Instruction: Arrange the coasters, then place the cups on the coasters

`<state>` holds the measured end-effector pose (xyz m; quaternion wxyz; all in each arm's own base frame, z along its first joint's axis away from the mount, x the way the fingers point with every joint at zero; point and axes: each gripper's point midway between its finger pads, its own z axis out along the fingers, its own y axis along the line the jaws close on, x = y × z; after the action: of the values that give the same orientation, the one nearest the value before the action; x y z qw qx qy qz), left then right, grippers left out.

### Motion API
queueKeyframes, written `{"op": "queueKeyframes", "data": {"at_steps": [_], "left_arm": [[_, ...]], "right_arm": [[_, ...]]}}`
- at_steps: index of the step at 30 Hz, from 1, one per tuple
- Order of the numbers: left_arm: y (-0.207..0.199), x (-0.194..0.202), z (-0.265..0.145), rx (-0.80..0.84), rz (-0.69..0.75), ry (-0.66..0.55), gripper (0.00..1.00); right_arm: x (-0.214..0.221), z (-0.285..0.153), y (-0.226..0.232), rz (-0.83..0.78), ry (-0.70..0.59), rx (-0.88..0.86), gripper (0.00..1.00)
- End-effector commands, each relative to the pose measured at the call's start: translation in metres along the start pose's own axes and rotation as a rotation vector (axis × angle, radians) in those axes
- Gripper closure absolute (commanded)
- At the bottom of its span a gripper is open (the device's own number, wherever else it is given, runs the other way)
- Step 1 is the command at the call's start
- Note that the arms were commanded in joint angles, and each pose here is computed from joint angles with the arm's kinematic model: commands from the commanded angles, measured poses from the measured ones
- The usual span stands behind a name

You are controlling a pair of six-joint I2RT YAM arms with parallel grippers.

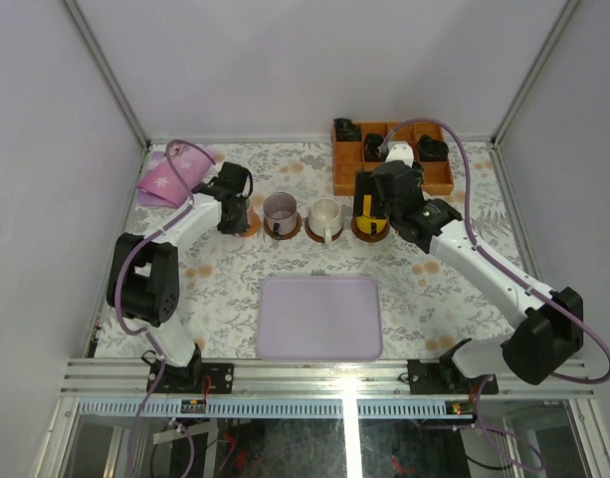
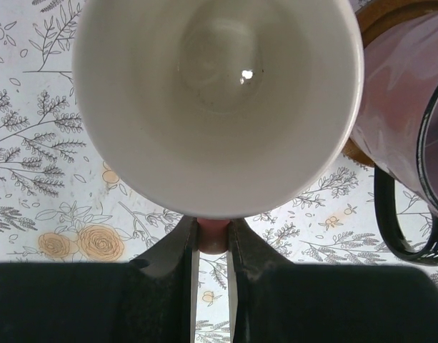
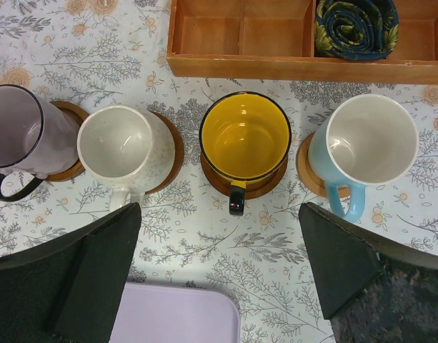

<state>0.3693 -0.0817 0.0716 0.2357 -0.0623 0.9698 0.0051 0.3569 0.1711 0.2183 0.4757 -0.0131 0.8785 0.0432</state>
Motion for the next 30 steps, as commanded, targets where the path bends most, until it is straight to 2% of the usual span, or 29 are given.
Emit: {"op": "queueKeyframes", "data": {"at_steps": [1,10,19,26,28,30], "left_arm": [[0.008,-0.002,-0.012,-0.015,-0.03,-0.022,1.0],[0.01,0.001,-0.016,-0.021,-0.039,-0.023,1.0],[-0.004,-0.008,-0.011,0.048,-0.019,-0.039,1.0],[0.002,-0.004,-0.014,0.021,-0.006,-0.018,0.99],[0.004,-0.002,-0.014,0.012,-0.008,-0.014,0.9],[0.005,-0.002,-0.016,0.008,-0.011,-0.017,0.76]], "right_arm": [[-0.01,0.0,0.004,0.019,-0.023,-0.021,0.0],[-0.008,0.002,0.007,0.022,-0.019,-0.034,0.0],[-0.005,0.001,0.006,0.025,-0.013,-0.031,0.0],[-0.004,0.003,0.006,0.03,-0.009,-0.03,0.0],[-0.003,0.004,0.007,0.032,-0.006,-0.034,0.0],[-0.001,0.004,0.008,0.031,0.0,-0.038,0.0]]}}
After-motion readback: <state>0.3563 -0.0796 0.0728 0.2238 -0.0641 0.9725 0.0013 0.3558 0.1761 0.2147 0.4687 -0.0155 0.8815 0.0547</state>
